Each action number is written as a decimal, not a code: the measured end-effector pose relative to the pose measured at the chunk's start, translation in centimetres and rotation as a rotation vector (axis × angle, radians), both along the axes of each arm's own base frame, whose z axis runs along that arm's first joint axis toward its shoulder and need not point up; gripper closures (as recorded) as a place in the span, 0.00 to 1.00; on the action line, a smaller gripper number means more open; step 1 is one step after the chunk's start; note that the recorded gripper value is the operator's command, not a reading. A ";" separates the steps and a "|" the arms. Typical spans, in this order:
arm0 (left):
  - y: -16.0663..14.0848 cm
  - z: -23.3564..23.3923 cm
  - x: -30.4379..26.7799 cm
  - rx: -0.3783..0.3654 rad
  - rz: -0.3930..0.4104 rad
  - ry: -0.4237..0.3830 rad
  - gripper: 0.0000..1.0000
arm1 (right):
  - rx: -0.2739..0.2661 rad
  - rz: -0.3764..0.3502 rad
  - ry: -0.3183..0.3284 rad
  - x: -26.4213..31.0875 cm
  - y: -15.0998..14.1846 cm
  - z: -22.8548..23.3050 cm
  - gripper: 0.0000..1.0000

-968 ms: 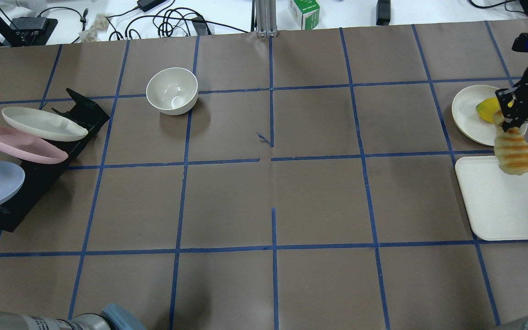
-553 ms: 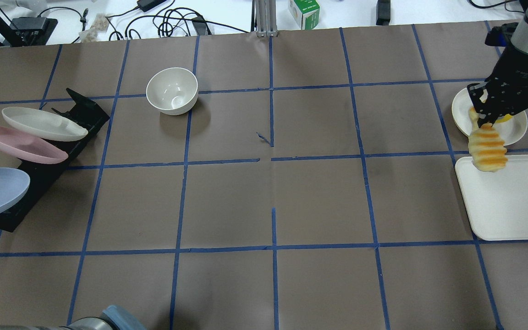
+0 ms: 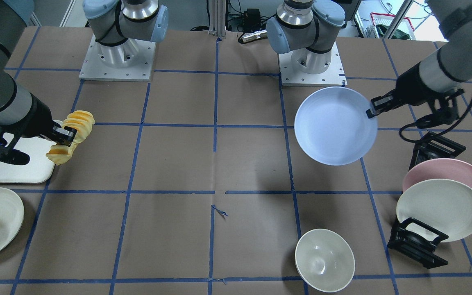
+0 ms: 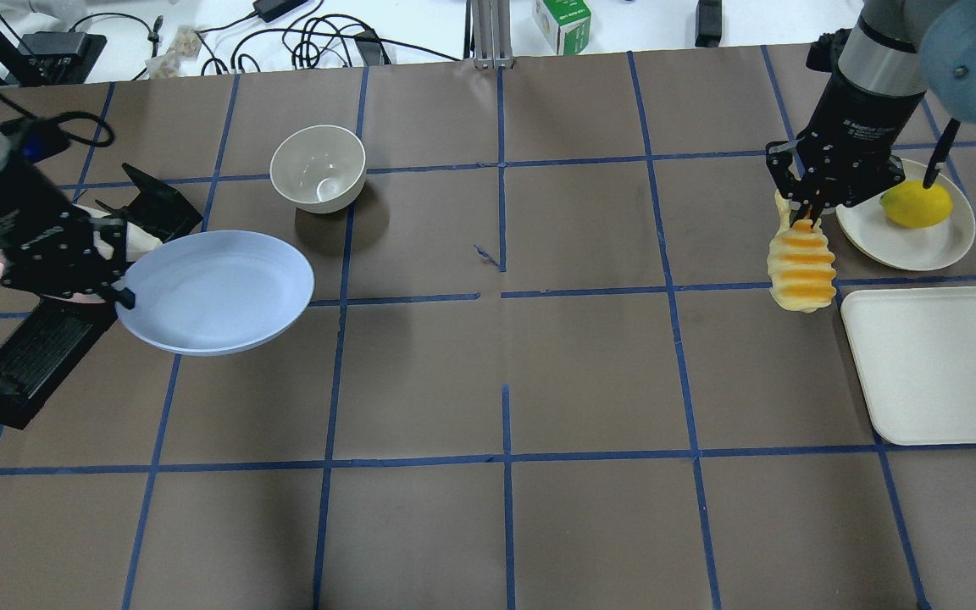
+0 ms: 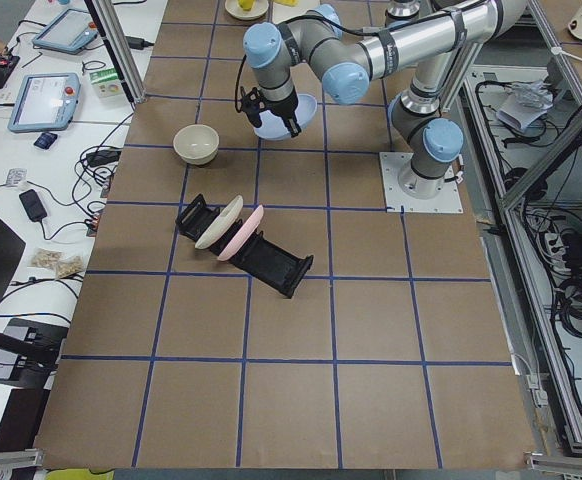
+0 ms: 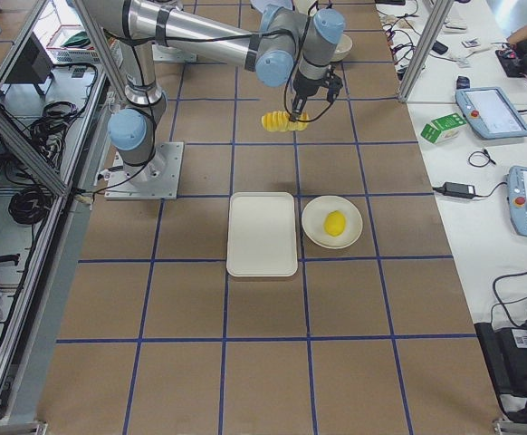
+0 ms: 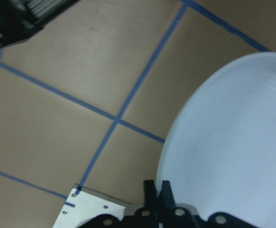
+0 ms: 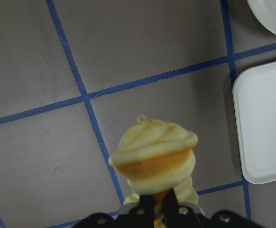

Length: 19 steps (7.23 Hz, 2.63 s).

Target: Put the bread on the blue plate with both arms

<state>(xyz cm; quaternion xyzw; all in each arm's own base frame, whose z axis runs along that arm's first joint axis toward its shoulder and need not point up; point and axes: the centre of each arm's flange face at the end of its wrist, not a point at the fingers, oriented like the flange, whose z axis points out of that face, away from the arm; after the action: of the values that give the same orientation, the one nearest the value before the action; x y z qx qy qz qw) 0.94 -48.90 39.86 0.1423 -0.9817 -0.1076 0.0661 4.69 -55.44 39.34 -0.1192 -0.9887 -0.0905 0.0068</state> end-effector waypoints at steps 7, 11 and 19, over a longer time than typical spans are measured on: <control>1.2 -15.5 -22.8 -0.209 -0.144 0.163 1.00 | -0.075 0.137 0.015 12.7 0.4 -1.3 1.00; 1.0 -19.7 -25.4 -0.184 -0.183 0.168 0.29 | -0.124 0.121 0.025 21.2 0.5 -5.0 1.00; -2.3 -4.5 -19.7 -0.245 -0.227 -0.072 0.00 | -0.091 0.050 -0.016 30.6 2.1 -13.0 1.00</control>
<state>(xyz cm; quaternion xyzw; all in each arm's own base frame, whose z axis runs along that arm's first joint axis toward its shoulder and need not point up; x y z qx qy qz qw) -18.72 -51.22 35.40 0.0252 -0.9990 0.0115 0.0352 35.31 -53.35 26.36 -0.0940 -0.9945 -0.0463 -0.0045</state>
